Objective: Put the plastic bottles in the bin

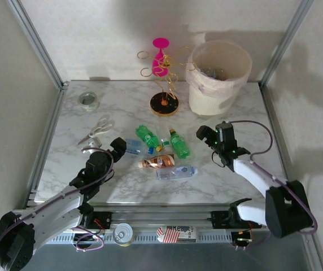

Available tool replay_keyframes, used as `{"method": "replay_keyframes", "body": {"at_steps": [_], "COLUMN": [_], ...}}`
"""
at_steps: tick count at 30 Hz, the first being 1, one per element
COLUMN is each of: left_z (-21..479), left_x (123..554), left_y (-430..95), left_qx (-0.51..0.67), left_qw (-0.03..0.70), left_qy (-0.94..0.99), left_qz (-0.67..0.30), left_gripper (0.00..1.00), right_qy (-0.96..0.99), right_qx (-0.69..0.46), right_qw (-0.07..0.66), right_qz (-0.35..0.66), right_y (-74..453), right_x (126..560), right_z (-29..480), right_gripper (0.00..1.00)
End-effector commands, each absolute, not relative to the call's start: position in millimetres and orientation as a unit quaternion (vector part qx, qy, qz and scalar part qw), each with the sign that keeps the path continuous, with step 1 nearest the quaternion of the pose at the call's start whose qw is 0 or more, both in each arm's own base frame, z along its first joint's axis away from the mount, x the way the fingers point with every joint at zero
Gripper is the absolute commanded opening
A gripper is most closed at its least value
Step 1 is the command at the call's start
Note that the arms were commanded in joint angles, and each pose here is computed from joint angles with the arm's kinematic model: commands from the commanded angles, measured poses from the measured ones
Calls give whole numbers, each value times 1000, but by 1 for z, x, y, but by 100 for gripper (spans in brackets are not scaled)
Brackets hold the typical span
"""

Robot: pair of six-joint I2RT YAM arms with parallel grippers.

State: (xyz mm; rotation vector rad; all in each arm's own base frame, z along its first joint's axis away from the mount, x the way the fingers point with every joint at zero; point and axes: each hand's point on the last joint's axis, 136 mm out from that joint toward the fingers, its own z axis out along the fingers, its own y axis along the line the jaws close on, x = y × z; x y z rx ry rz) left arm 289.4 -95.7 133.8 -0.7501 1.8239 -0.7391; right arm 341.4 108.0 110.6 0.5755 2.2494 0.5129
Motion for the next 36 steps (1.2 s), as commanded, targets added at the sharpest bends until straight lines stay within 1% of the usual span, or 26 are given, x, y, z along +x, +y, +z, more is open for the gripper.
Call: {"method": "replay_keyframes", "body": {"at_steps": [1, 7, 11, 19, 25, 33, 34, 36], "left_z": [130, 127, 123, 123, 120, 119, 118, 117], "left_x": [288, 286, 282, 276, 274, 276, 276, 277], "left_y": [-100, -100, -97, -87, -83, -86, -86, -86], "left_qx": [-306, -306, -316, -338, -344, -344, -345, -346], "left_qw": [478, 471, 468, 477, 476, 471, 470, 468], "left_qy": [757, 761, 758, 739, 741, 742, 743, 744], "left_qz": [-324, -325, -326, -335, -327, -329, -328, -327], "left_gripper": [100, 99, 100, 100, 100, 100, 100, 100], "right_qy": [877, 872, 877, 887, 898, 906, 908, 910], "right_qx": [254, 280, 306, 295, 284, 272, 269, 264], "right_qw": [368, 367, 345, 334, 316, 309, 308, 307], "right_qz": [177, 161, 133, 125, 110, 98, 95, 86], "right_y": [107, 112, 112, 127, 127, 116, 114, 110], "right_x": [359, 390, 404, 421, 414, 388, 385, 379], "right_z": [110, 96, 75, 57, 37, 21, 20, 19], "right_gripper": [99, 99, 99, 99, 99, 90, 86, 85]}}
